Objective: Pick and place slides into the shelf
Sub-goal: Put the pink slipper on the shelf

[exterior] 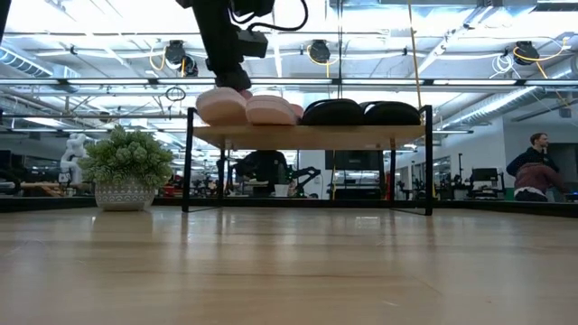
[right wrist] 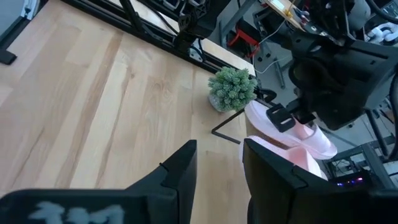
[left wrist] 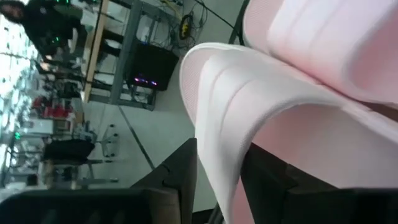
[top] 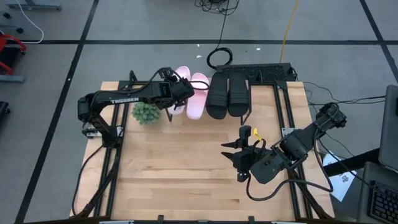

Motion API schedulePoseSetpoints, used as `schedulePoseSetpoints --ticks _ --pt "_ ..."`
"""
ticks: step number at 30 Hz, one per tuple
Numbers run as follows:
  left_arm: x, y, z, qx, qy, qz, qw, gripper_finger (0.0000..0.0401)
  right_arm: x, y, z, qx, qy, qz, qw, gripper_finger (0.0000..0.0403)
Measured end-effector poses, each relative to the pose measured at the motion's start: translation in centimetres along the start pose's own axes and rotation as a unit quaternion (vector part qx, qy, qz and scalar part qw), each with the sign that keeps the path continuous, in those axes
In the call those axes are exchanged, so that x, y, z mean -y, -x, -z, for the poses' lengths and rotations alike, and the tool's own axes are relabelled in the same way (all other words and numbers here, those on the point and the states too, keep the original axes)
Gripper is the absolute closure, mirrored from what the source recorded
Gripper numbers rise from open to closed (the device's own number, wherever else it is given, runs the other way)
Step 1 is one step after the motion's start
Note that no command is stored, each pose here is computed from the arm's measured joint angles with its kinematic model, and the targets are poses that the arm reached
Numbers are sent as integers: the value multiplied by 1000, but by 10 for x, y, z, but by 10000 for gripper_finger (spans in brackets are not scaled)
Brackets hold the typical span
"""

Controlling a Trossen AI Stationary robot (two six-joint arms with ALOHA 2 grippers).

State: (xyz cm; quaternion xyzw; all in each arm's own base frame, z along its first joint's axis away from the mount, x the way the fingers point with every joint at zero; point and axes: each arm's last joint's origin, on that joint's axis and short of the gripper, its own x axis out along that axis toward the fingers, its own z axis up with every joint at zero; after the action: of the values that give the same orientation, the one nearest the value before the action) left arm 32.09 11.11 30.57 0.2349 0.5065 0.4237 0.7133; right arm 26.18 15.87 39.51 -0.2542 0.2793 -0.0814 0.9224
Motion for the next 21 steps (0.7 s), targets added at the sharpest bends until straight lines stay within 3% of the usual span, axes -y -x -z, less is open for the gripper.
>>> schedulePoseSetpoints --ticks 21 --pt "2 -1 2 -1 13 50 999 283 -3 2 0 3 7 -13 1000 284"
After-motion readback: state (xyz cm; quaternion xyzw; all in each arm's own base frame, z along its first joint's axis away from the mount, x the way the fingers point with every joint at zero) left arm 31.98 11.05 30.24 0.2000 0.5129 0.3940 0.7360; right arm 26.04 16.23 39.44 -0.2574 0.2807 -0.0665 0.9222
